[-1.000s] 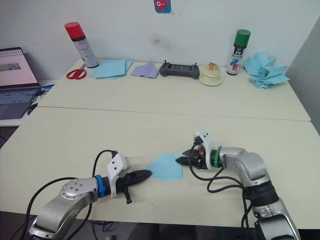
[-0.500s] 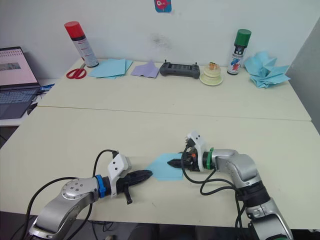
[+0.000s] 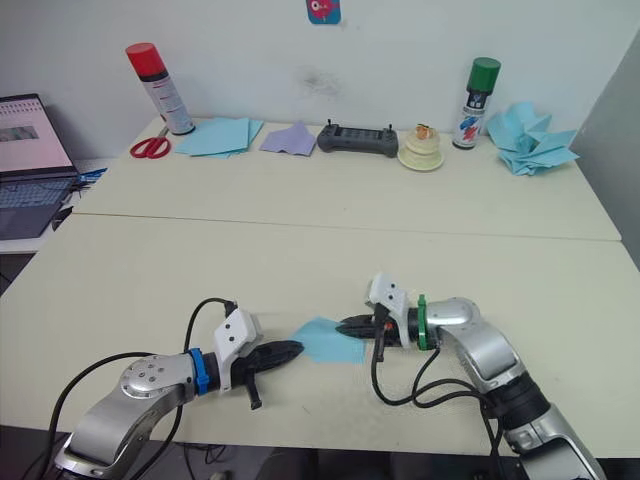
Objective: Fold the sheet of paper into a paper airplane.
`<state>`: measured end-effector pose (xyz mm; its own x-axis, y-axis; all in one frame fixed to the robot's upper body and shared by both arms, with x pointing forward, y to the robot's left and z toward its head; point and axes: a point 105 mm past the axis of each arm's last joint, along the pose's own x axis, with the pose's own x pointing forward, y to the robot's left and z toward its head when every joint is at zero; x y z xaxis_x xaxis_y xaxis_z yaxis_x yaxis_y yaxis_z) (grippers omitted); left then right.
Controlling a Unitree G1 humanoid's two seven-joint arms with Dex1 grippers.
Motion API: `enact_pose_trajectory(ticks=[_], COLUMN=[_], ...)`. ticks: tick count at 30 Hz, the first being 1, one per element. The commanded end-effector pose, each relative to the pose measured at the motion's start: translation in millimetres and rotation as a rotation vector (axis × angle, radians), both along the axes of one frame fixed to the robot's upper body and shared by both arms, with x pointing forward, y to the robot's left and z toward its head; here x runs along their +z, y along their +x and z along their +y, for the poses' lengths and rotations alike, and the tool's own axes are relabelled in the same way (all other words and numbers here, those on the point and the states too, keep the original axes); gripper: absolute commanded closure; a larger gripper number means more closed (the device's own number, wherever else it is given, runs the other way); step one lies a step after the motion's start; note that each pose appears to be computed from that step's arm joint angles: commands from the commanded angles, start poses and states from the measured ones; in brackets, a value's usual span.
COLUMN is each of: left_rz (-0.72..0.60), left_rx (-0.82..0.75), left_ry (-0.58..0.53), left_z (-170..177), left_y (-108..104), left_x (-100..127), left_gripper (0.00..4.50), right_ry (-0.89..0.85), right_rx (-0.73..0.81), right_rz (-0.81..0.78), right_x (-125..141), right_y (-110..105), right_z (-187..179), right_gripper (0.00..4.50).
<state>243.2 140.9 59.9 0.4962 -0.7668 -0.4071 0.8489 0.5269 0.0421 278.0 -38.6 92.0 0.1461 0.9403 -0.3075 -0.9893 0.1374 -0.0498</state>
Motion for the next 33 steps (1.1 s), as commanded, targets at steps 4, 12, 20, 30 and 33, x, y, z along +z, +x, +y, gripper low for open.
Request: enact_pose_trajectory(ticks=[4,12,20,30,33], left_rz=[0.074,0.088,0.084,0.116,0.141], left_rx=[0.013,0.033,0.060,0.140,0.133], left_ry=[0.051,0.071,0.078,-0.069,-0.160], left_z=[6.4,14.7,19.5,40.8,50.6], left_y=[-6.0,-9.8,-8.3,7.4,8.2], left_x=[-19.7,-23.8,-26.5,3.9,27.1], left_gripper=[4.50,4.50,4.50,4.50,4.50], right_ry=[-0.078,-0.181,-0.216,-0.278,-0.286], right_rx=[0.145,0.228,0.262,0.258,0.249], right_rz=[-0.202,-0.323,-0.364,-0.365,-0.361], right_x=[-1.4,-21.5,-27.2,-41.6,-44.6], right_y=[-11.4,-13.3,-12.6,-12.7,-11.7], right_z=[5.1,-2.1,-7.6,-8.7,-9.9], right_gripper=[4.49,4.49,4.49,4.49,4.49])
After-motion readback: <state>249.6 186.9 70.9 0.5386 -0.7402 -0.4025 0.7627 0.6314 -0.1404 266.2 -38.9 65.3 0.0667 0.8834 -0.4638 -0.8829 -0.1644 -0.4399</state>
